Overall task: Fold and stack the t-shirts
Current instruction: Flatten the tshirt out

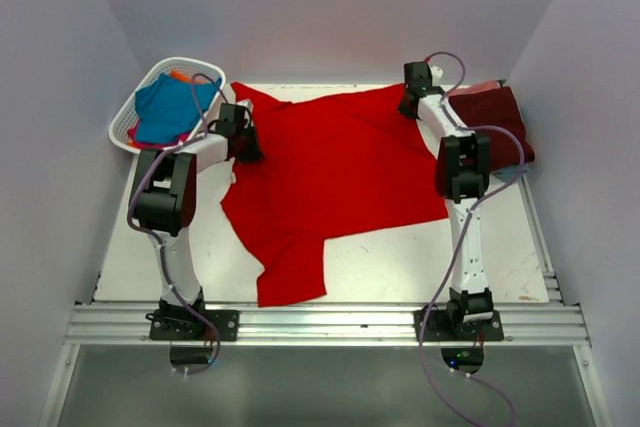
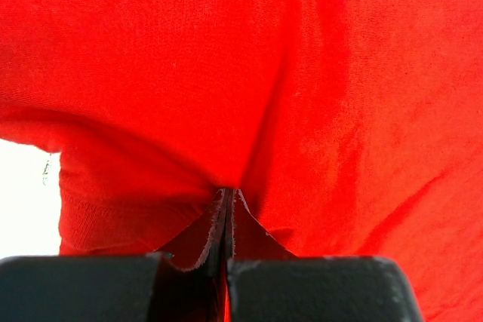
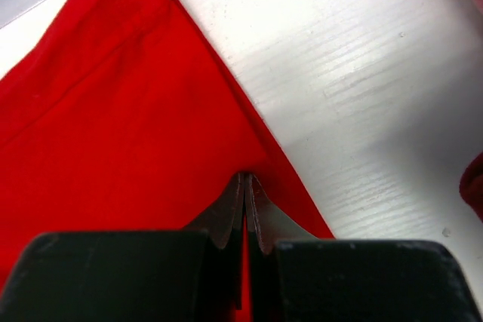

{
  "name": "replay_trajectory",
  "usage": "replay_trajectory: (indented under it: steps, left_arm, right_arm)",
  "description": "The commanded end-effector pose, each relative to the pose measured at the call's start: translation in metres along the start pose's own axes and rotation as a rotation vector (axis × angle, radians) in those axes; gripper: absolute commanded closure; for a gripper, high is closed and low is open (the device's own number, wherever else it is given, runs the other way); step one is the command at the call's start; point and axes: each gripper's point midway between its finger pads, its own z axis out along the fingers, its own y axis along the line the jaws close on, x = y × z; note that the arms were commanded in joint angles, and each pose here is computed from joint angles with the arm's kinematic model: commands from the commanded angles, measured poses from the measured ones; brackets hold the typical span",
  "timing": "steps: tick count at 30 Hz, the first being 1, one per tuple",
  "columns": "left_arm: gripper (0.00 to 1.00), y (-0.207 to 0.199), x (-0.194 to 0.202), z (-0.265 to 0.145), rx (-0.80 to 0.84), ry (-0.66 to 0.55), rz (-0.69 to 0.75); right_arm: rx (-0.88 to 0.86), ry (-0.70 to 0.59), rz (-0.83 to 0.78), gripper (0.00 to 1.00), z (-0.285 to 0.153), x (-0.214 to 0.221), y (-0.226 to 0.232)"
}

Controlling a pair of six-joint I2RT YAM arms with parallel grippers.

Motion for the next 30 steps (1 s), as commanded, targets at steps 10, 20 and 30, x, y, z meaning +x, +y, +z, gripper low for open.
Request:
replay_trajectory:
  steps: [10,20,30]
  left_arm:
    - [1.0,-0.023,-0.022,-0.051,0.075,-0.138,0.05]
    - [1.0,-0.008,-0.028,-0.075,-0.094,-0.18,-0.013]
    - [1.0,0.057,-0.039,-0.038,-0.272,-0.193,-0.175]
  right_arm:
    - [-0.451,-0.653,0.125,1.0,-0.186,-0.106,0.029]
    - [-0.481,-0.428,0.06,1.0,-0.225,-0.047,0.037]
    - [-0.56,-0.173,-0.163,1.0,-0.216,0.064,0.064]
